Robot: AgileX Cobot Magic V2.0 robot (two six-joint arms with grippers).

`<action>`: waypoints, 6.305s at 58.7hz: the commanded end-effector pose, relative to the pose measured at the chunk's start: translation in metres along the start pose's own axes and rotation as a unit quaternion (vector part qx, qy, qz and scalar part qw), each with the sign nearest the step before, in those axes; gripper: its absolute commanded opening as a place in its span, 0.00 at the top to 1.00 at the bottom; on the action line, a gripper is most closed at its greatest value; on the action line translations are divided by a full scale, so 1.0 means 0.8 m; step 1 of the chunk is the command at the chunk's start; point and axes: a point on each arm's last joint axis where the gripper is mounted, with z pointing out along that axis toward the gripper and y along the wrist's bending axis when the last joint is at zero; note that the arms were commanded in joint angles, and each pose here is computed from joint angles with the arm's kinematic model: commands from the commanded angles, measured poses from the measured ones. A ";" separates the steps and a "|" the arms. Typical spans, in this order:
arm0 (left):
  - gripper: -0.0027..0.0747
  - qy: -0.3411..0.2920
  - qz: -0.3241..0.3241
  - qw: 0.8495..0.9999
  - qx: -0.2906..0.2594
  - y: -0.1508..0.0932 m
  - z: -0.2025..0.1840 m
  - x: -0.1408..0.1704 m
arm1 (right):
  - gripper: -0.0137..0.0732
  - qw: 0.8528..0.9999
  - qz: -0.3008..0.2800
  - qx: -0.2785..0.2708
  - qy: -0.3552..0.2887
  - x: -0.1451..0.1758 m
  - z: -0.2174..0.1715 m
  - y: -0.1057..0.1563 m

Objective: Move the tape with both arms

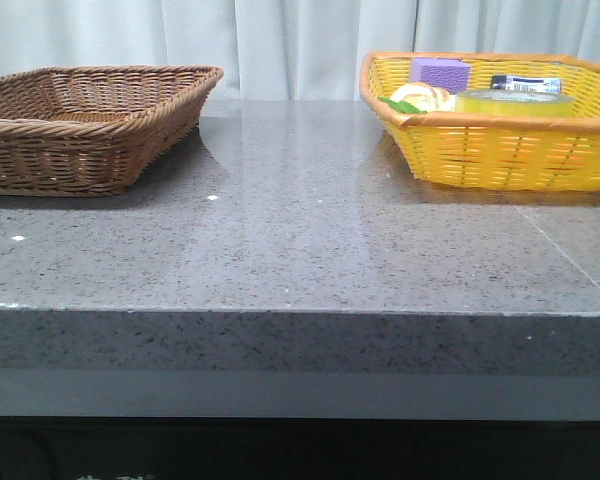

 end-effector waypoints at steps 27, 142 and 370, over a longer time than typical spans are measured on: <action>0.99 -0.015 0.022 1.000 -0.003 -0.020 0.072 -0.177 | 0.91 1.000 -0.013 -0.002 -0.003 -0.188 0.033 0.025; 0.17 -0.005 0.030 1.000 -0.005 -0.020 0.078 -0.175 | 0.11 0.946 0.010 0.011 0.325 -0.183 0.503 0.004; 0.17 -0.005 0.030 1.000 -0.005 -0.020 0.078 -0.175 | 0.92 0.936 -0.078 -0.258 0.226 -0.201 0.299 0.240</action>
